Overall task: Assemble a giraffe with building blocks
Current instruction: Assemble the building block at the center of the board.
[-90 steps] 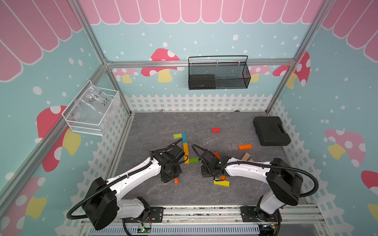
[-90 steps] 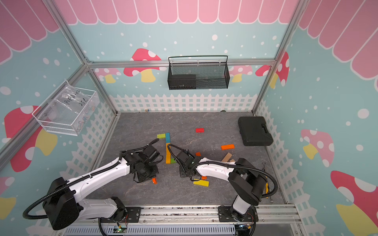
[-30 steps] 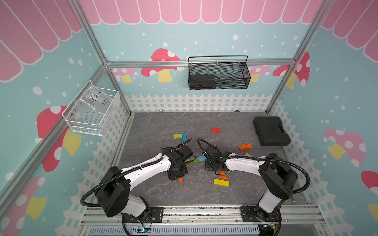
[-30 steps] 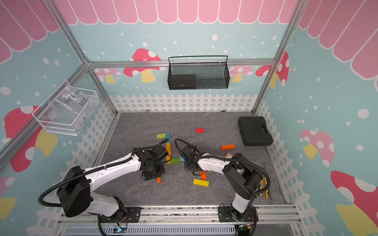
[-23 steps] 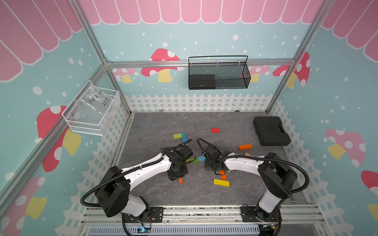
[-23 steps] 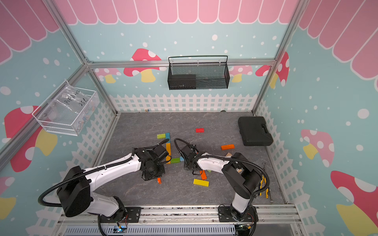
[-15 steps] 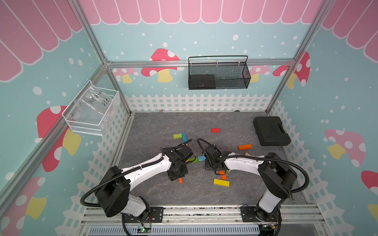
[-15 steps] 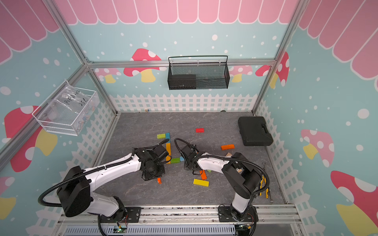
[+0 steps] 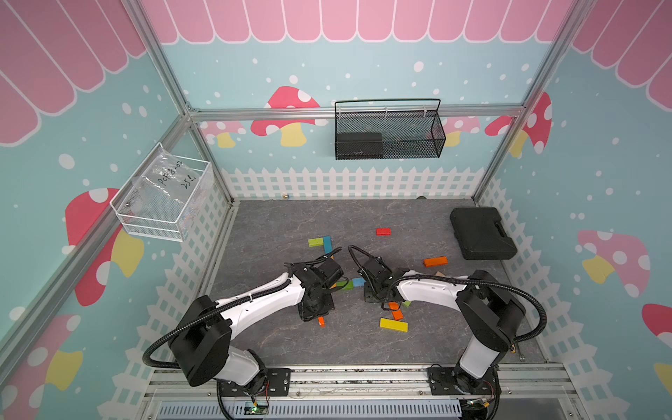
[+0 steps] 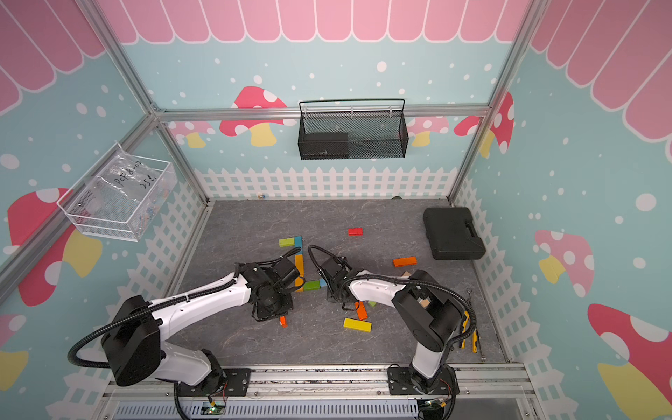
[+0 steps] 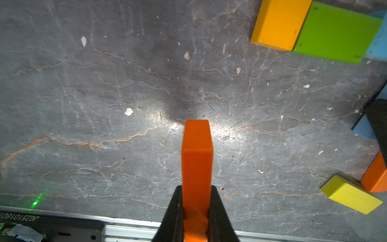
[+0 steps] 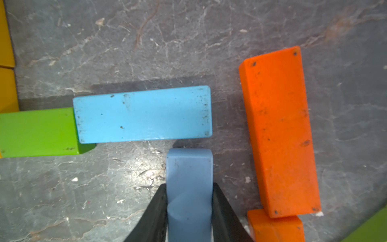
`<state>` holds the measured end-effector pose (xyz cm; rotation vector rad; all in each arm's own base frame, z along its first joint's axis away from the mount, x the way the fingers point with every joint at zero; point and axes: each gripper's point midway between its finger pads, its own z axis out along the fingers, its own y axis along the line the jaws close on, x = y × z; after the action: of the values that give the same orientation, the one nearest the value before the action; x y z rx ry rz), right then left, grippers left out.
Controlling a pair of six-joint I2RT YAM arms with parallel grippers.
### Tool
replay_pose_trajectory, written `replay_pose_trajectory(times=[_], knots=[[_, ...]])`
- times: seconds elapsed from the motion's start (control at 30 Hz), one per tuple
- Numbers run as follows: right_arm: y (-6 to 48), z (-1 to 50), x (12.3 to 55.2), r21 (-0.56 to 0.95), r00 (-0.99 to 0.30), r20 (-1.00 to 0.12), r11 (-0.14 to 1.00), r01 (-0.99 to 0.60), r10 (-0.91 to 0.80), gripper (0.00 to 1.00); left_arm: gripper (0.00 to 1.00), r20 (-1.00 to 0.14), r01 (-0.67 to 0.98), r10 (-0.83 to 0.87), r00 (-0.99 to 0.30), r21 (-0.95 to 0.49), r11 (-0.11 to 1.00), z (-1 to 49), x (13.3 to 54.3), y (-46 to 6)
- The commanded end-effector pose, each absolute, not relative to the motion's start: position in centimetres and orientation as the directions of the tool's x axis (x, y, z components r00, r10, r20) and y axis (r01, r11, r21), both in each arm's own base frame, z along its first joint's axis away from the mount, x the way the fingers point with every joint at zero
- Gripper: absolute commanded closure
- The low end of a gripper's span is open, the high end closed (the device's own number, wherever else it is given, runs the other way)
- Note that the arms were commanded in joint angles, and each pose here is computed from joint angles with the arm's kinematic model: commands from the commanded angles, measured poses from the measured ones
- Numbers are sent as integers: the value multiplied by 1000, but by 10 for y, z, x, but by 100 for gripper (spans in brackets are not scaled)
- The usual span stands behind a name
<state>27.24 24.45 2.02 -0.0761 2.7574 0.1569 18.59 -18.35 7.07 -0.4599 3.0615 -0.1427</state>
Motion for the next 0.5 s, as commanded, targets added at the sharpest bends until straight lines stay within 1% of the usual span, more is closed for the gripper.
replay_pose_trajectory(times=[0.0, 0.33, 0.47], knots=[[233, 12, 270, 42, -935, -352, 997, -66, -47, 63, 83, -39, -277, -281, -959, -91, 957, 69, 188, -186], [238, 16, 273, 48, -932, -357, 995, -84, -62, 57, 83, -37, -268, -272, -961, -89, 959, 68, 188, -188], [243, 26, 274, 68, -928, -364, 991, -112, -80, 51, 83, -33, -268, -271, -962, -86, 960, 67, 188, -188]])
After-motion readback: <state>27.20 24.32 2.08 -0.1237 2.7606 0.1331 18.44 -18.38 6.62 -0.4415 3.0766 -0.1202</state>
